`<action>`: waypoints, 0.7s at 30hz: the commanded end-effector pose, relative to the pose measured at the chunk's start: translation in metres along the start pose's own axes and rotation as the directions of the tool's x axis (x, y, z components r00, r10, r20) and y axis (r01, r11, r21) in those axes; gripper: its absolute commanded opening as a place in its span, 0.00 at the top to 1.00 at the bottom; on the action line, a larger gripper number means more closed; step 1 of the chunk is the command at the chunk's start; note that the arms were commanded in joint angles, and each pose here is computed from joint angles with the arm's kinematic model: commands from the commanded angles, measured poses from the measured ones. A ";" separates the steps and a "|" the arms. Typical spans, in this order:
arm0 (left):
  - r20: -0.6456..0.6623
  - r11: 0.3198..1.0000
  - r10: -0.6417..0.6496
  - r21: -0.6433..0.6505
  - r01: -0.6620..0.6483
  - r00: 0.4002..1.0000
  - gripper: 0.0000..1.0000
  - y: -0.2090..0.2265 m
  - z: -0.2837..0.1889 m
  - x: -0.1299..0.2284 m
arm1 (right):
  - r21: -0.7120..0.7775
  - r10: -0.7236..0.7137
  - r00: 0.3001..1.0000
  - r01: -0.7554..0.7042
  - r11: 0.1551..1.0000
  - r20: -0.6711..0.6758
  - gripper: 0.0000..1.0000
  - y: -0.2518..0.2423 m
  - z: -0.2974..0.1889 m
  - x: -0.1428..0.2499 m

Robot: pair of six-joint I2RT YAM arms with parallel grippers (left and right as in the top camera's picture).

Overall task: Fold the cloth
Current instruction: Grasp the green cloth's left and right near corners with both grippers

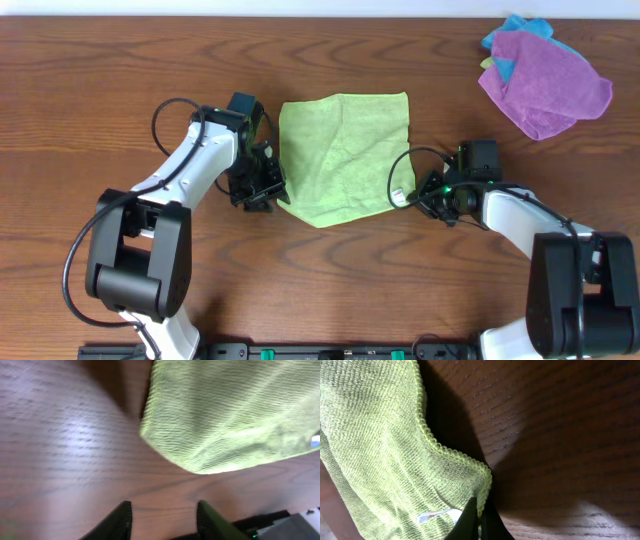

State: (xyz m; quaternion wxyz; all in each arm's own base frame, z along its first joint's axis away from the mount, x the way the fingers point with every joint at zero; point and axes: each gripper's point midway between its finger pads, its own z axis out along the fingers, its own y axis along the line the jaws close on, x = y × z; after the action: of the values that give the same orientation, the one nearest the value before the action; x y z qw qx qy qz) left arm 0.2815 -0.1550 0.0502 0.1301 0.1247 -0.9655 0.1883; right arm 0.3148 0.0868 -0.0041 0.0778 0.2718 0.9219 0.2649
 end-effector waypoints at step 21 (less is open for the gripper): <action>0.106 0.984 -0.135 -0.102 0.146 0.985 0.38 0.014 0.004 -0.017 | 0.027 -0.015 1.000 0.015 1.000 -0.018 0.98 -0.007 0.002 0.006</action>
State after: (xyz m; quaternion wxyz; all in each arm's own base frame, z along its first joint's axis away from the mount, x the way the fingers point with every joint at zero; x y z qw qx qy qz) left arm 0.2951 -0.1407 0.0416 0.0971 0.1786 -0.9698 0.1350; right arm 0.3138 0.0870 -0.0043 0.0764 0.2689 0.9229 0.2646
